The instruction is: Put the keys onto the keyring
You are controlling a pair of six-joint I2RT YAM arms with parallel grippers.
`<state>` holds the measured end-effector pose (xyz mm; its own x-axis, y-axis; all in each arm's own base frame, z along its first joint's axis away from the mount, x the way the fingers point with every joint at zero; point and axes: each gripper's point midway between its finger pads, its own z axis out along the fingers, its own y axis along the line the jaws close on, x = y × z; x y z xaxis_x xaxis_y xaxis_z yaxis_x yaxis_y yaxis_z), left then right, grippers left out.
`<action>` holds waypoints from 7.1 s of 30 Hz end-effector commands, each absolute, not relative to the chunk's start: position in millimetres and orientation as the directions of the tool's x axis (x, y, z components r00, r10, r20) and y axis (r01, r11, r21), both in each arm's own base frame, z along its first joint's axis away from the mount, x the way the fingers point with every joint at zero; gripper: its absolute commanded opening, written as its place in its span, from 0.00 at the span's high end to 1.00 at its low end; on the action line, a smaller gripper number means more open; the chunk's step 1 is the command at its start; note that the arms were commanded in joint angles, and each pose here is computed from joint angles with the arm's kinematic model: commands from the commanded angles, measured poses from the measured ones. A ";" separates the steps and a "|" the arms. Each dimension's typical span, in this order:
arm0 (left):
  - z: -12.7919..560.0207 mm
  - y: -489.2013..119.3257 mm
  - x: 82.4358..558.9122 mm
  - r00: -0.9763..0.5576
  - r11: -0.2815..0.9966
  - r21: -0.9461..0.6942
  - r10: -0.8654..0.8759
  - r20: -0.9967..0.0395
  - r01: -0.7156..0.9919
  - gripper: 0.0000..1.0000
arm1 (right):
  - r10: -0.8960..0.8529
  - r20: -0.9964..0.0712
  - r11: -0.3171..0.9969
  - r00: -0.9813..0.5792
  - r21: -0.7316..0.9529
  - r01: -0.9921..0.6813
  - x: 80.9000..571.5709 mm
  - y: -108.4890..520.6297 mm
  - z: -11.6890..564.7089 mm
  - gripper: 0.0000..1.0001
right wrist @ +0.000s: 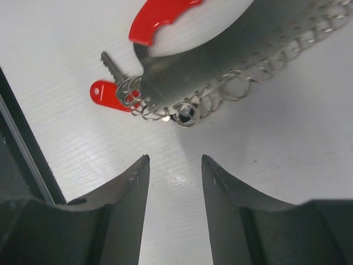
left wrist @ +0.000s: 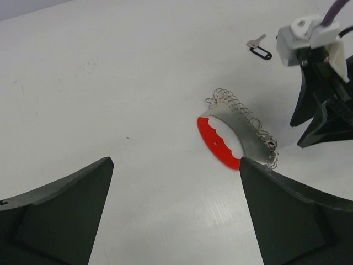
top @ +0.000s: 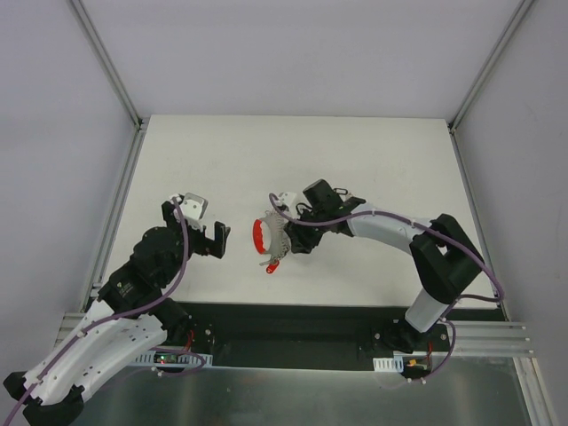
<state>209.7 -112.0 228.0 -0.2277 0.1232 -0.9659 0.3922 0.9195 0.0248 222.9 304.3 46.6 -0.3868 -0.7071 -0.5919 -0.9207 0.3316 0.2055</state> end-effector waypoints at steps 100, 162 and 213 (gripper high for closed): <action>216.5 -106.8 215.8 -0.294 0.910 0.006 0.141 -0.945 0.415 0.01 | -0.674 -0.567 0.536 -0.473 0.065 -0.842 292.6 312.6 43.4 0.78; 217.7 -111.3 213.7 -0.294 0.897 -0.011 0.133 -0.947 0.441 0.01 | -0.634 -0.619 0.435 -0.463 0.210 -0.876 279.5 333.5 49.9 0.99; 340.2 -249.7 227.0 0.017 0.411 -0.064 -0.191 -0.981 0.909 0.50 | 0.147 -0.987 0.433 0.066 0.004 -0.902 222.6 309.8 320.5 0.99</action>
<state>243.3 -238.5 303.6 -0.0600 -0.1394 -0.9884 0.8365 0.5332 -0.1259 230.0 314.1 274.4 -0.0135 -0.0006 -0.9999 -0.9013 0.4330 0.0119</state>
